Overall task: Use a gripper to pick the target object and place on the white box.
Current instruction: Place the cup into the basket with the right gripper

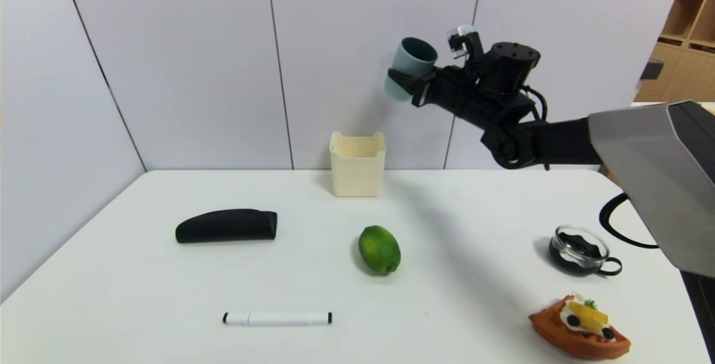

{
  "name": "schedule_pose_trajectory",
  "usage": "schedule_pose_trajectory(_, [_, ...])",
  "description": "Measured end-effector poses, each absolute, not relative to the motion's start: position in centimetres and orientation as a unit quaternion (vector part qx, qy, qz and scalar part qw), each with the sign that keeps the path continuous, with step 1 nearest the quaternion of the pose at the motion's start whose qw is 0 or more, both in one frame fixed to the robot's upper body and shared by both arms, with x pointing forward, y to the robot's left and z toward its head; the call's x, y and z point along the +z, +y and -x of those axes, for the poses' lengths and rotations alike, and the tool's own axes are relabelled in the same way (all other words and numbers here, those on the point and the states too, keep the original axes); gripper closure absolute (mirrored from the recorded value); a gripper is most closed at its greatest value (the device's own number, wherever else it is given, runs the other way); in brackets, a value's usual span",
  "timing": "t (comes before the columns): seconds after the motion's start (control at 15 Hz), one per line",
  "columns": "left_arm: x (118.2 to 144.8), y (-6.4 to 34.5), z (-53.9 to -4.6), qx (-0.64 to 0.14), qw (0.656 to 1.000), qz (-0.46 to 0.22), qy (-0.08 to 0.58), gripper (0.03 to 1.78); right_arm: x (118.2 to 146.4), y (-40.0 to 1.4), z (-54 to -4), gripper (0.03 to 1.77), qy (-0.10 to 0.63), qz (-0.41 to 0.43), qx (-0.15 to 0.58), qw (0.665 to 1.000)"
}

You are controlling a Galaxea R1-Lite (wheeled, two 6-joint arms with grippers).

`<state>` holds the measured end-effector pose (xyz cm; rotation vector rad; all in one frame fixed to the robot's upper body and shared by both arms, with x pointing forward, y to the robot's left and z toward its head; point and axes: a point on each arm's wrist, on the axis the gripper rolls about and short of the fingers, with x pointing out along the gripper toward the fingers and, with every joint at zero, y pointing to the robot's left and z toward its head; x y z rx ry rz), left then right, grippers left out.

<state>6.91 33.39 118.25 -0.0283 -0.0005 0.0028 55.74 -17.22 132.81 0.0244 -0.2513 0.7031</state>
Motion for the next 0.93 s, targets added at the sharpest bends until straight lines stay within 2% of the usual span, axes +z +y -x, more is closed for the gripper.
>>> schedule_pose_trajectory(0.47, [118.2, 33.4, -6.9, 0.001, 1.000, 0.014, 0.000, 0.12, 129.0, -12.2, -56.0, 0.70, -0.086, -0.013, 0.398, 0.913])
schedule_pose_trajectory(0.93, [118.2, 33.4, -6.9, 0.001, 1.000, 0.014, 0.000, 0.12, 126.0, -11.5, -56.5, 0.70, -0.021, 0.015, 0.401, 0.916])
